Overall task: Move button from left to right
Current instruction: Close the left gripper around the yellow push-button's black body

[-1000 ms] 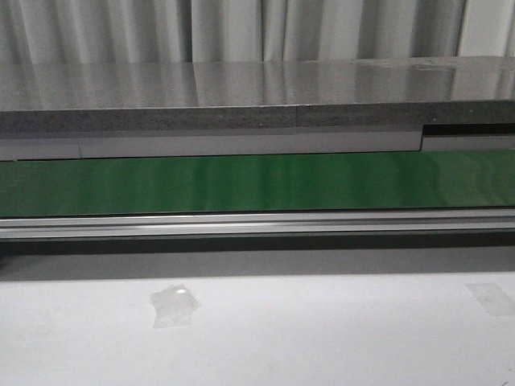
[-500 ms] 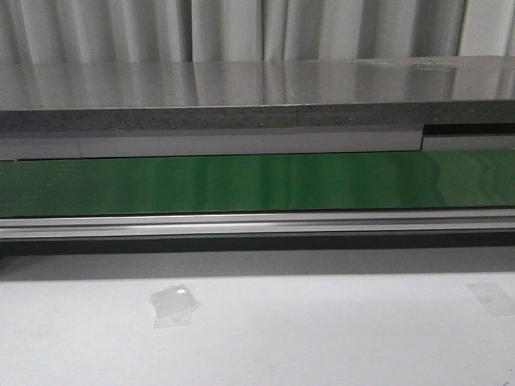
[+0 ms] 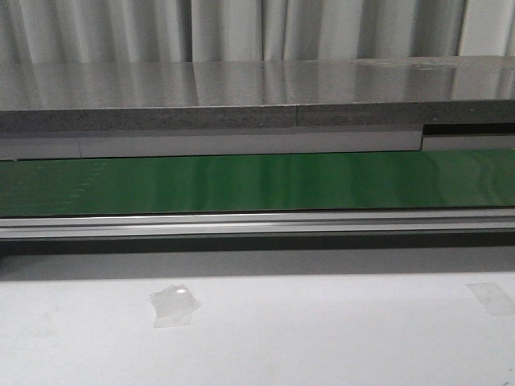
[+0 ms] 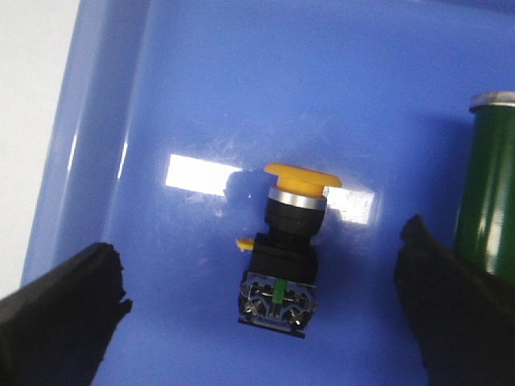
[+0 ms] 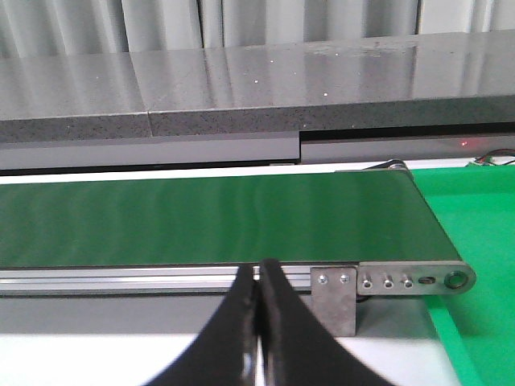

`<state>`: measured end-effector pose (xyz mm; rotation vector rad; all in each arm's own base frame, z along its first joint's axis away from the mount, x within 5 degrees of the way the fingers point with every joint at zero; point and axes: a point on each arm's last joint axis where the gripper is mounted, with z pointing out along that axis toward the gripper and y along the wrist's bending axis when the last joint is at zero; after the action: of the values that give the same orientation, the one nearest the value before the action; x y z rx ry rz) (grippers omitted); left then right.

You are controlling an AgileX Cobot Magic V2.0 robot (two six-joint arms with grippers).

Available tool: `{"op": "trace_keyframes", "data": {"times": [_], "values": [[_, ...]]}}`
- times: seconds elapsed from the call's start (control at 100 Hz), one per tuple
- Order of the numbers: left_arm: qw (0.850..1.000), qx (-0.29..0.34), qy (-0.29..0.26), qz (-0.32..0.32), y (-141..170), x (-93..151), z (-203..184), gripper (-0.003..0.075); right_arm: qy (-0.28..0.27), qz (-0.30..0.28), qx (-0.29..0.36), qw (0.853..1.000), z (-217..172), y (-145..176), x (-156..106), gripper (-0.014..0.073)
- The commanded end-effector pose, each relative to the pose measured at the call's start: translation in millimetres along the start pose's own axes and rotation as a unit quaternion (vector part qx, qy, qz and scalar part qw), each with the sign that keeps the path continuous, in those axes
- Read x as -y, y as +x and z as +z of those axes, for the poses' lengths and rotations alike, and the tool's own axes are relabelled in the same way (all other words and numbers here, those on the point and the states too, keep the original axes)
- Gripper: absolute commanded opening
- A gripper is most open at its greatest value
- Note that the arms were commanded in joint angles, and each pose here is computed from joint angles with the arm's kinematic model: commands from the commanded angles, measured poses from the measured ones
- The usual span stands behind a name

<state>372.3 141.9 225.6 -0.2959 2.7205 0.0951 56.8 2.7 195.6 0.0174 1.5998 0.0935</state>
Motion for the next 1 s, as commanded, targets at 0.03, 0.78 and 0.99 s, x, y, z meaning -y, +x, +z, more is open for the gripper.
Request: {"op": "trace_keyframes", "data": {"times": [0.03,0.78,0.99], "values": [[0.998,0.060,-0.006,-0.007,-15.0,-2.1,-19.0,0.0658,-0.007,-0.004,0.058,0.998,-2.9,-13.4,-1.3,-0.0068],[1.000,0.005,0.010,-0.020,-6.9,-1.9,42.2,0.0658,-0.007,-0.004,0.058,0.998,-2.9,-13.4,-1.3,-0.0068],[1.000,-0.002,0.012,-0.023,-4.9,-1.7,49.2,0.0645,-0.007,-0.004,0.058,0.998,-2.9,-13.4,-1.3,-0.0068]]}}
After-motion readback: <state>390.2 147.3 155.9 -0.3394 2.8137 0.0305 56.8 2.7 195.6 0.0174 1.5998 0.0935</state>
